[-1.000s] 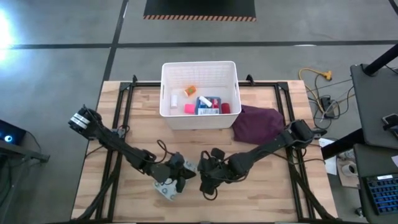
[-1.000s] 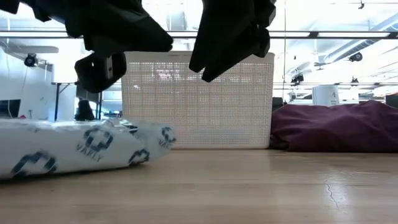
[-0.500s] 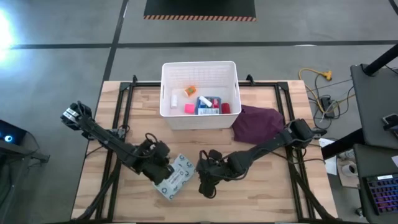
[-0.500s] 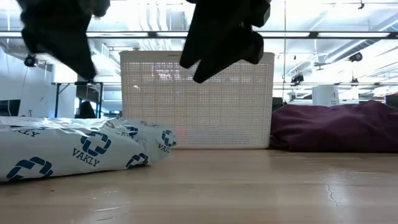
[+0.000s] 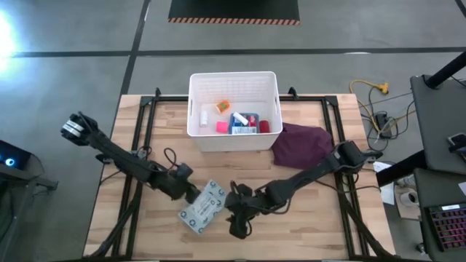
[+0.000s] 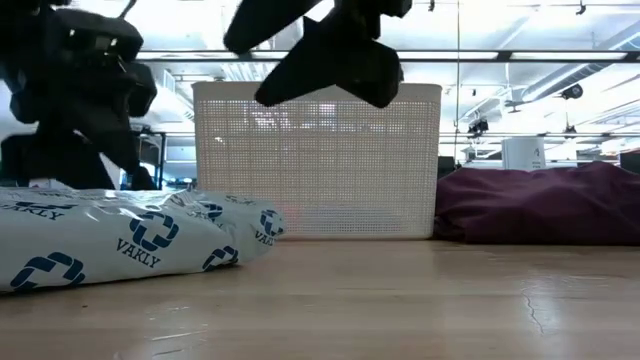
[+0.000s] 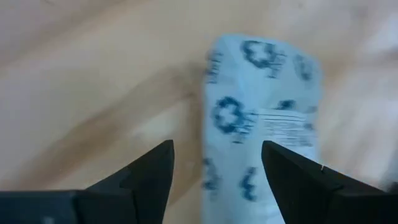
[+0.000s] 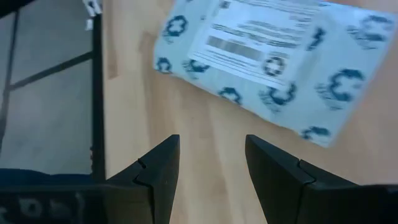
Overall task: Pick & place medical supplies in basket/bin
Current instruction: Put the white mailer bag into the white bin
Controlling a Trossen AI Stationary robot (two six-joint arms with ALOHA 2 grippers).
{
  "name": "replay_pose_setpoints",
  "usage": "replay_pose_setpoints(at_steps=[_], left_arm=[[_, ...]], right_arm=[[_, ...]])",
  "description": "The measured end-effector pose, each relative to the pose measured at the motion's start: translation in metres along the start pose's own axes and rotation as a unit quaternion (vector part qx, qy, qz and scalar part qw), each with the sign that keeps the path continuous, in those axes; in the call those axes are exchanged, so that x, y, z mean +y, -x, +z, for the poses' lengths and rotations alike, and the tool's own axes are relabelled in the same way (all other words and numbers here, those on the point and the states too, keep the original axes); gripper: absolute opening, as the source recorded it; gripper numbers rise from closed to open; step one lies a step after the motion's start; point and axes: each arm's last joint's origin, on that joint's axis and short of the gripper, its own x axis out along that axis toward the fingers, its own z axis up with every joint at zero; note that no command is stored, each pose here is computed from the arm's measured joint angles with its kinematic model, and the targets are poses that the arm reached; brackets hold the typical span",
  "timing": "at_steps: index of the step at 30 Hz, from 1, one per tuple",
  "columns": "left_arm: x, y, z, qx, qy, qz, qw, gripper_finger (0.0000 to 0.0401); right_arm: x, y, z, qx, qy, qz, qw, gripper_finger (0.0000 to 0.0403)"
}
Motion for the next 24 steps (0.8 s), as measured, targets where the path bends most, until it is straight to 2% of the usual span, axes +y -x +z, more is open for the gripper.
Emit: replay_pose_setpoints(at_steps=[2,4,8,12,17,21,24], left_arm=[[0.007,-0.002,-0.002,-0.003,0.017,-0.051,0.999,0.0227],[0.014,-0.006,-0.002,-0.011,0.028,-0.077,0.997,0.0228],[0.031,-0.014,-0.006,-0.011,0.032,-0.044,0.998,0.0228],[0.033,-0.021,-0.009,0.009,0.029,-0.032,0.999,0.0228],[0.028,-0.032,-0.013,0.040,0.021,-0.023,0.999,0.0228],[0.019,-0.039,-0.013,0.043,0.021,-0.043,0.998,0.0228],[0.010,-0.039,-0.012,0.049,0.018,-0.085,0.995,0.0228]], right_arm=[[0.000,-0.003,-0.001,-0.001,0.000,0.001,1.000,0.0174],[0.000,-0.003,-0.001,-0.002,0.000,0.000,1.000,0.0174],[-0.004,-0.004,0.005,-0.018,-0.007,0.003,1.000,0.0174],[-0.005,-0.009,0.011,-0.042,-0.017,0.017,0.999,0.0174],[-0.011,-0.030,0.002,-0.025,-0.045,0.008,0.999,0.0174],[-0.012,-0.041,-0.003,-0.012,-0.060,0.015,0.998,0.0174],[-0.014,-0.047,-0.006,-0.005,-0.068,0.012,0.998,0.0173]])
